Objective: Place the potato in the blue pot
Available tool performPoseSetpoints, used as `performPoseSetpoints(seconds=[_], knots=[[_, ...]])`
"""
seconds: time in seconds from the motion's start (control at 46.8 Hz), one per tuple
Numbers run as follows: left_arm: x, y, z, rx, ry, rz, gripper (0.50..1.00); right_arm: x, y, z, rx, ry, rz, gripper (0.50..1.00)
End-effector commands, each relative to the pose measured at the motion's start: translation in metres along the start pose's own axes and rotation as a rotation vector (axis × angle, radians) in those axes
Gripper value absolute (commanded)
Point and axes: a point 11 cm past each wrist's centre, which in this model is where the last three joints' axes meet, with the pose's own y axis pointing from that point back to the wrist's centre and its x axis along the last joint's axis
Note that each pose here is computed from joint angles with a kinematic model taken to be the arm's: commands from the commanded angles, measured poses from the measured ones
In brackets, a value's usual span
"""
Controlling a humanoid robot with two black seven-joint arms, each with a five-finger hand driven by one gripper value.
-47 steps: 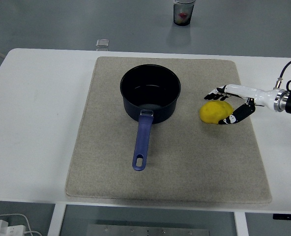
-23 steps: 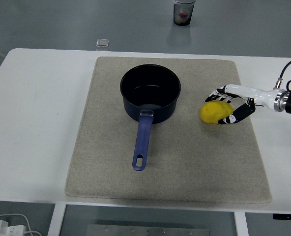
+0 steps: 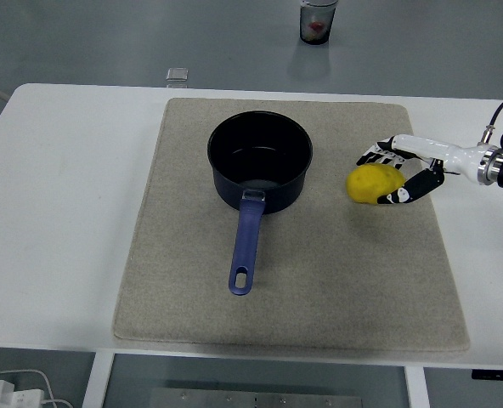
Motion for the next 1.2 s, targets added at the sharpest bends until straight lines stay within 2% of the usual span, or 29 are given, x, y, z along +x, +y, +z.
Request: performPoseSetpoints(seconds=[0.0,0.15,0.342,0.449,0.577,0.726,0.876,1.026,1.175], knots=[[0.000,0.000,0.000,0.000,-0.001,0.000,0.996,0.001,-0.001,-0.001,0.006,-0.003,0.005,0.500],[0.000,0.000,0.000,0.000,0.000,0.000,0.996,0.001,-0.007,-0.004,0.012,0.005,0.026,0.500],[0.000,0.000,0.000,0.000,0.000,0.000,0.996,0.020,-0.008,-0.018,0.050,0.019,0.063,0.500],[0.000,0.000,0.000,0.000,0.000,0.000,0.996,0.044,-0.005,-0.031,0.087,-0.004,0.116,0.500],[0.000,0.000,0.000,0.000,0.000,0.000,0.996,0.064,-0.005,-0.047,0.120,0.000,0.143,0.500],[0.000,0.000,0.000,0.000,0.000,-0.001,0.996,0.075,-0.014,-0.073,0.172,0.019,0.150,0.500],[0.000,0.000,0.000,0.000,0.000,-0.001,0.996,0.071,-0.029,-0.096,0.225,0.025,0.134,0.500],[0.000,0.000,0.000,0.000,-0.001,0.000,0.996,0.061,-0.044,-0.117,0.281,0.022,0.110,0.500],[0.000,0.000,0.000,0.000,0.000,0.000,0.996,0.052,-0.054,-0.130,0.314,0.018,0.093,0.500]])
